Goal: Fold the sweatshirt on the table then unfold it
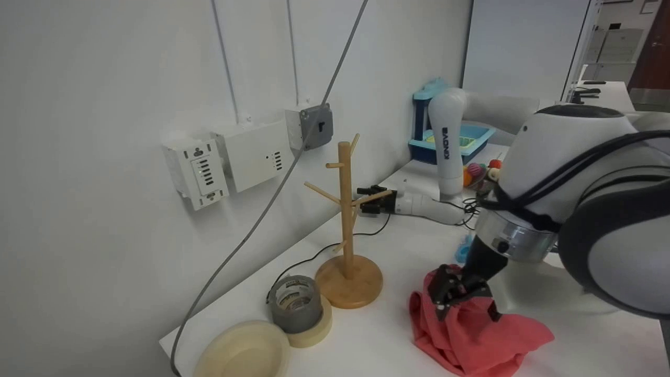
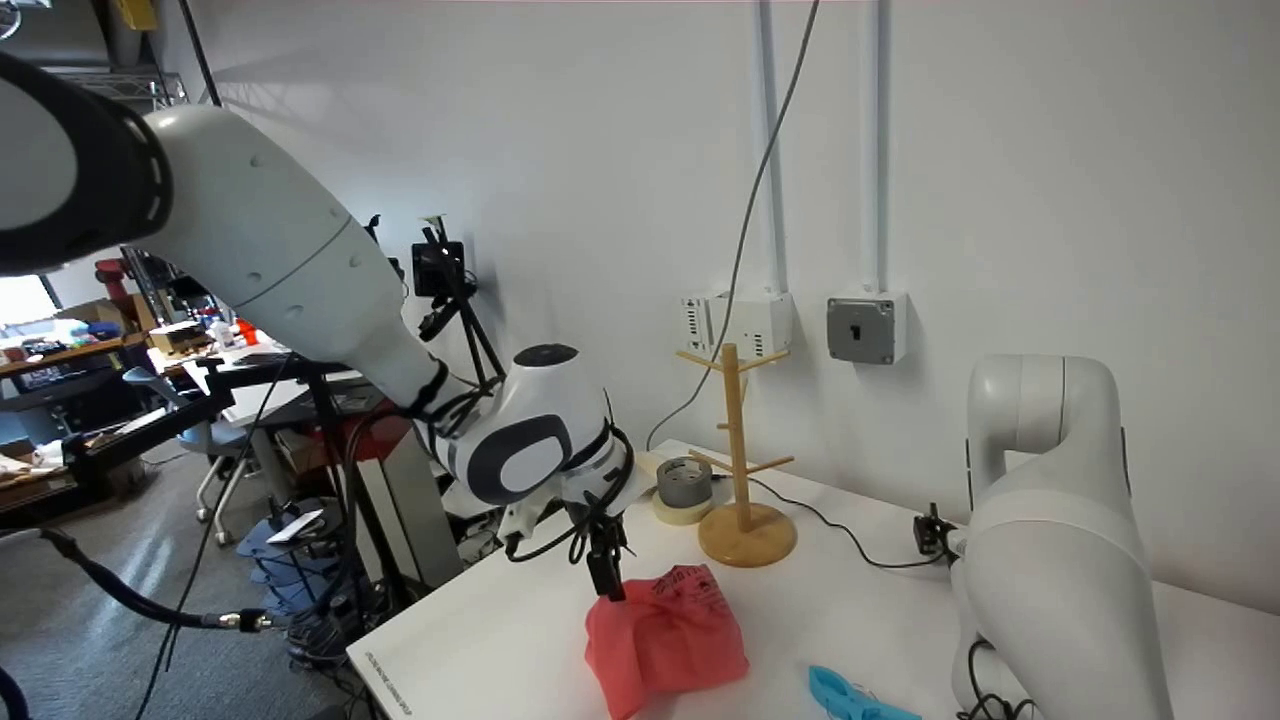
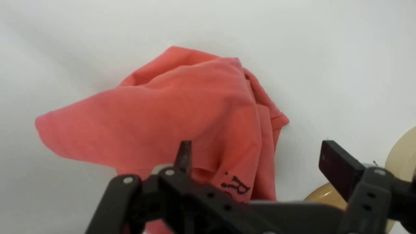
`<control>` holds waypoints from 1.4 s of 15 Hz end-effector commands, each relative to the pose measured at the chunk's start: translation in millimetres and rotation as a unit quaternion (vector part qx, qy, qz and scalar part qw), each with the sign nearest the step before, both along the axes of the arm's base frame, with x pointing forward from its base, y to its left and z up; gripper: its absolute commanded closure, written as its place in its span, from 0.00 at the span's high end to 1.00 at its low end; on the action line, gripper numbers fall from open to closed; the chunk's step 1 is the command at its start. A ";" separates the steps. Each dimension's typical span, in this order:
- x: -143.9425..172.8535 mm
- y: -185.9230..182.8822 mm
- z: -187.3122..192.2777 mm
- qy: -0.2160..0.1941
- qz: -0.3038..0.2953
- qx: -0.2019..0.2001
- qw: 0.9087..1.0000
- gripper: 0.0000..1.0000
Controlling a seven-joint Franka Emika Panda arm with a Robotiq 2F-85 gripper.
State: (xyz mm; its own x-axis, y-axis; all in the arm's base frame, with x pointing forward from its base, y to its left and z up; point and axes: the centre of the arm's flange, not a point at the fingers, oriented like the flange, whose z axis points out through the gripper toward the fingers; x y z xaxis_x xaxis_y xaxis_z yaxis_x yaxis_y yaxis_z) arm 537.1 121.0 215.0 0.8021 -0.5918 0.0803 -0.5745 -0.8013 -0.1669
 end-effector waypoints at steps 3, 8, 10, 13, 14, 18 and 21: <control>-56.1 3.2 37.8 -0.027 0.070 -0.038 0.996 1.00; -90.0 16.2 64.6 -0.013 0.142 -0.057 0.988 1.00; -99.3 21.3 76.7 -0.010 0.168 -0.070 0.983 1.00; -110.1 29.8 94.7 -0.002 0.204 -0.087 0.975 1.00; -113.3 33.0 99.6 0.002 0.214 -0.093 0.972 1.00; -124.8 46.9 116.3 0.014 0.254 -0.111 0.961 1.00; -118.7 57.3 108.2 0.018 0.245 -0.100 0.964 1.00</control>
